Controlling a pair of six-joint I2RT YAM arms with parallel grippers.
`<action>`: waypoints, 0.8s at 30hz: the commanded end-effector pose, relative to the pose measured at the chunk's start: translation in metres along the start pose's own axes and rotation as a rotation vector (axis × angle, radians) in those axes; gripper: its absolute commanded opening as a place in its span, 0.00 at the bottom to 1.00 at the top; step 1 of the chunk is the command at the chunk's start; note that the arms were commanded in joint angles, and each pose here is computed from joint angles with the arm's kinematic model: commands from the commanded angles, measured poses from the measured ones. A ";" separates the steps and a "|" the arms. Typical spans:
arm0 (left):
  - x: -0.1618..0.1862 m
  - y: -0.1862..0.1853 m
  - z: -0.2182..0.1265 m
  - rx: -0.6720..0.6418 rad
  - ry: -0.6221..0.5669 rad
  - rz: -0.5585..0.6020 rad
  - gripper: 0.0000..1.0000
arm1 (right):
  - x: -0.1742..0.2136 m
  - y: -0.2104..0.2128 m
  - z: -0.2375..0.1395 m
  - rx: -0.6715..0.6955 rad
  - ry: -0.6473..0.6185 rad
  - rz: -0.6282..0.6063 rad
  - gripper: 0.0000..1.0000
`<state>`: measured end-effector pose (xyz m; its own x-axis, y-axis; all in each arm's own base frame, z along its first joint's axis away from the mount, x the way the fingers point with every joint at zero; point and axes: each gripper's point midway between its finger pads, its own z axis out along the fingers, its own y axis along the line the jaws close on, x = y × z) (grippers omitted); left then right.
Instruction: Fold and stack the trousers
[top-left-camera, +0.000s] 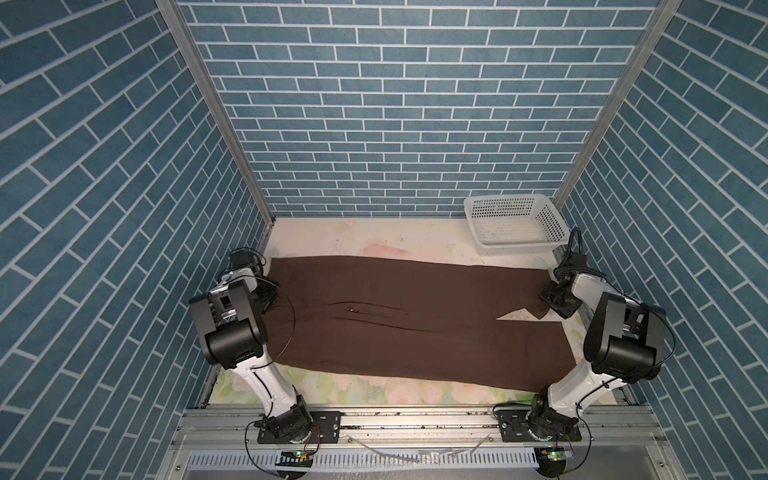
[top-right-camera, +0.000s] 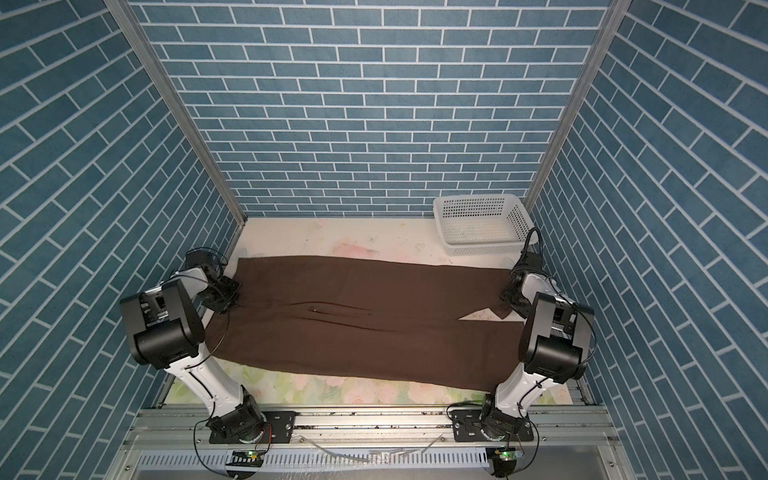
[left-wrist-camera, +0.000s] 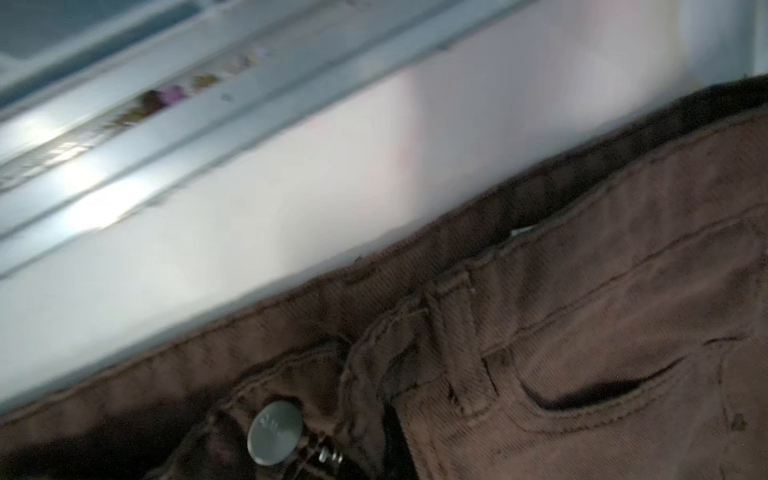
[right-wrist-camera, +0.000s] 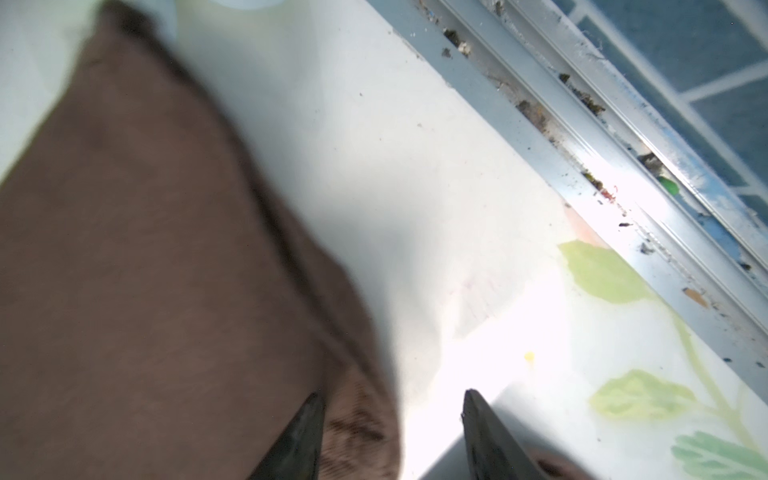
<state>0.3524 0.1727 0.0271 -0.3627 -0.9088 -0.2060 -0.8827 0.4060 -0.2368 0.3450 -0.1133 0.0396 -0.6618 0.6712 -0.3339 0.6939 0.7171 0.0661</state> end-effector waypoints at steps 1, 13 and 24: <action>0.009 -0.002 0.000 0.015 0.018 0.011 0.00 | 0.010 0.006 0.007 -0.016 0.035 0.000 0.54; 0.037 0.010 0.011 0.036 0.067 -0.001 0.06 | 0.036 0.043 0.022 -0.032 0.107 -0.124 0.49; 0.039 0.009 0.012 0.073 0.060 0.006 0.02 | -0.004 0.018 0.011 0.060 0.088 -0.117 0.00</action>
<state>0.3493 0.1613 0.0206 -0.3518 -0.9050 -0.2392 -0.8527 0.4152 -0.3169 0.3669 -0.0846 0.0233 -0.7511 0.6054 -0.2634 0.6176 0.7853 0.0436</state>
